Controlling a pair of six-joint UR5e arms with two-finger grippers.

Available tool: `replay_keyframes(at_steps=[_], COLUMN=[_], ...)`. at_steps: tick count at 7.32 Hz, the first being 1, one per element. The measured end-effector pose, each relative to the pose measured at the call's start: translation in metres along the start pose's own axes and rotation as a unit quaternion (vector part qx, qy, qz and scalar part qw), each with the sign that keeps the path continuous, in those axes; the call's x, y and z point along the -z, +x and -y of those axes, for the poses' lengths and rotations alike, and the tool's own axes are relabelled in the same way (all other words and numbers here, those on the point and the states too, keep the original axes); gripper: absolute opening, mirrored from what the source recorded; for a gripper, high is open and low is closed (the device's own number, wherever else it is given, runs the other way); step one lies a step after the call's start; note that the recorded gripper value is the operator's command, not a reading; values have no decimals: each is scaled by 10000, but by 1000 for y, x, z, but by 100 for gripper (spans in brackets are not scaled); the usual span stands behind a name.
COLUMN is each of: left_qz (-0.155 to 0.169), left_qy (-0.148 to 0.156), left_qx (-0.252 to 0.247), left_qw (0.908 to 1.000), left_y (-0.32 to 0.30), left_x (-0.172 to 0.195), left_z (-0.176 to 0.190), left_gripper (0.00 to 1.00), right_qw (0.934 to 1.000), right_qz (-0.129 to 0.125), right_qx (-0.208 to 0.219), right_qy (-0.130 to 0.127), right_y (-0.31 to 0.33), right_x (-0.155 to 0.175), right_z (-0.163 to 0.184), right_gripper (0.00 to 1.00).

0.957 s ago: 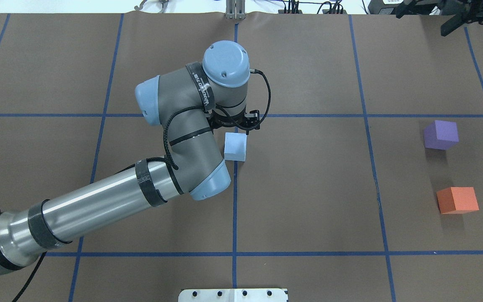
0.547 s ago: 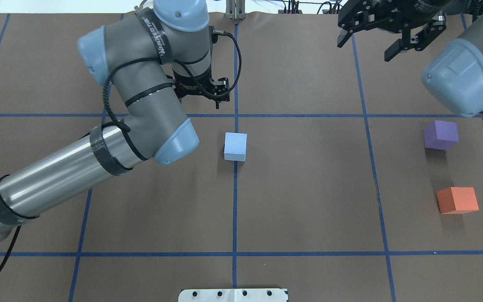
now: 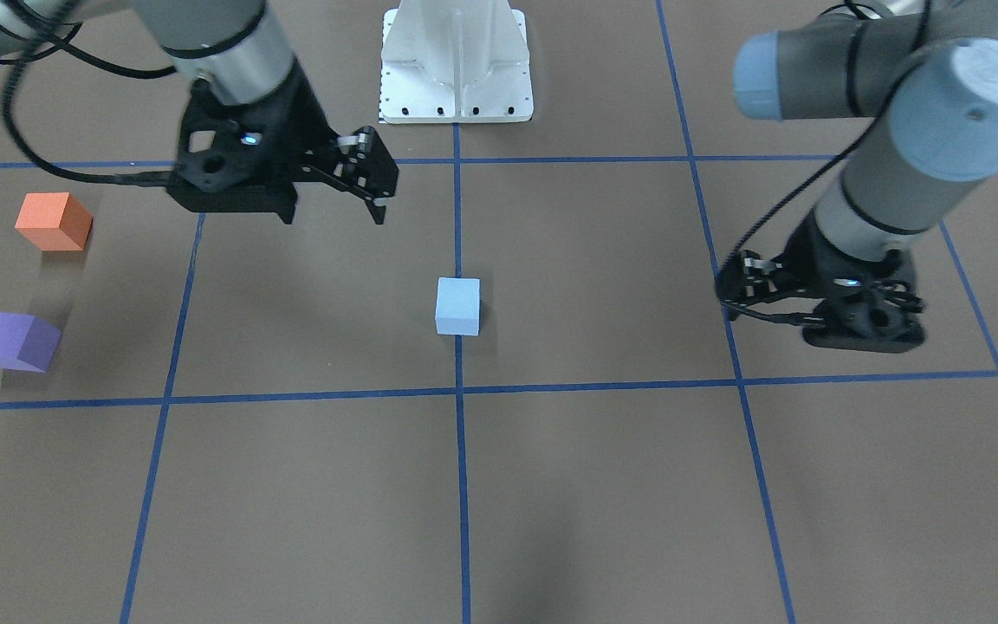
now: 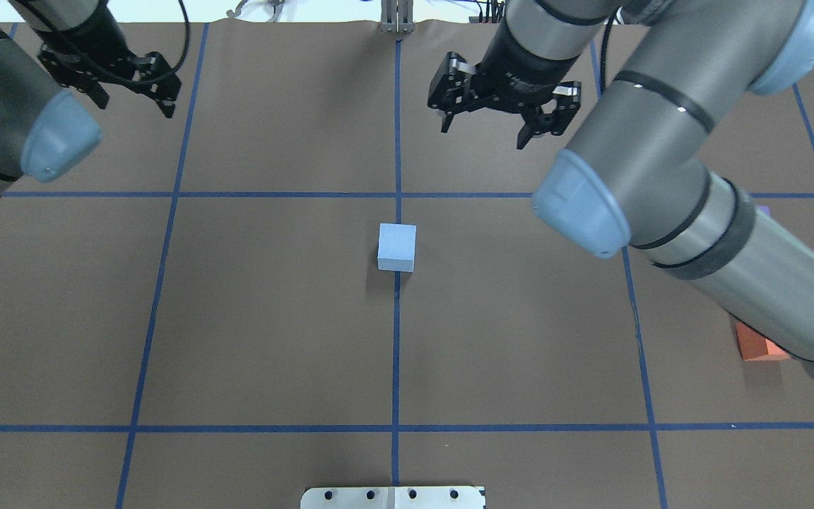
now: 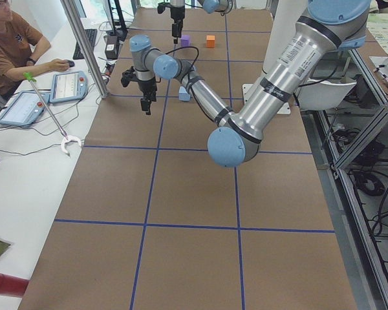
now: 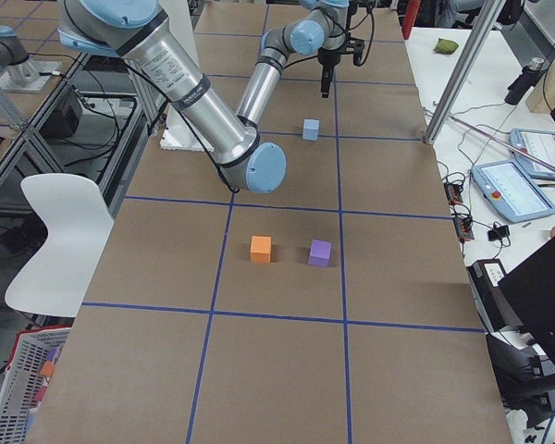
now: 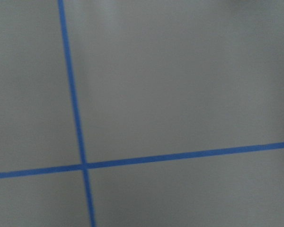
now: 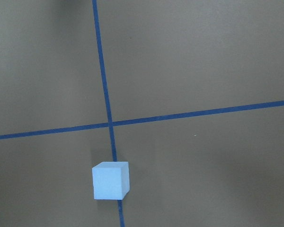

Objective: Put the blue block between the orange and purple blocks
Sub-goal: 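Lower the right gripper onto the light blue cube while the left arm withdraws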

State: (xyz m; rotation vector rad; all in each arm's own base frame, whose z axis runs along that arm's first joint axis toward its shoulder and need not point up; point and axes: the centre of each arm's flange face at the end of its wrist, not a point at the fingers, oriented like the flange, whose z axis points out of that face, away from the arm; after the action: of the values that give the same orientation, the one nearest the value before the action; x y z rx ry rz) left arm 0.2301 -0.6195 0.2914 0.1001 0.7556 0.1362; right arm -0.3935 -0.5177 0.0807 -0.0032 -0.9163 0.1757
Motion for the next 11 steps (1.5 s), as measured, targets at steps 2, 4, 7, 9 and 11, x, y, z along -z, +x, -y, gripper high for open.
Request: replay_keyframes(at_steps=[2, 4, 7, 9, 11], left_qz=[186, 325, 362, 359, 357], left_qy=[55, 38, -9, -16, -28], left_qx=[-108, -322, -374, -376, -378], left_qw=[9998, 9989, 9986, 9986, 9986], left_y=[-89, -153, -176, -177, -176], left_x=[16, 24, 22, 22, 20], left_z=[-3, -15, -21, -21, -21], left_gripper=[100, 100, 100, 100, 100], right_qw=[9998, 9993, 9977, 9961, 9952], right_qz=[-173, -372, -669, -847, -887], right_qx=[-66, 63, 119, 226, 365], right_qy=[42, 56, -37, -129, -176], right_y=[-70, -87, -68, -53, -57], right_x=[-76, -148, -197, -222, -234], right_z=[-13, -23, -26, -36, -50], right_gripper=[100, 100, 100, 100, 100])
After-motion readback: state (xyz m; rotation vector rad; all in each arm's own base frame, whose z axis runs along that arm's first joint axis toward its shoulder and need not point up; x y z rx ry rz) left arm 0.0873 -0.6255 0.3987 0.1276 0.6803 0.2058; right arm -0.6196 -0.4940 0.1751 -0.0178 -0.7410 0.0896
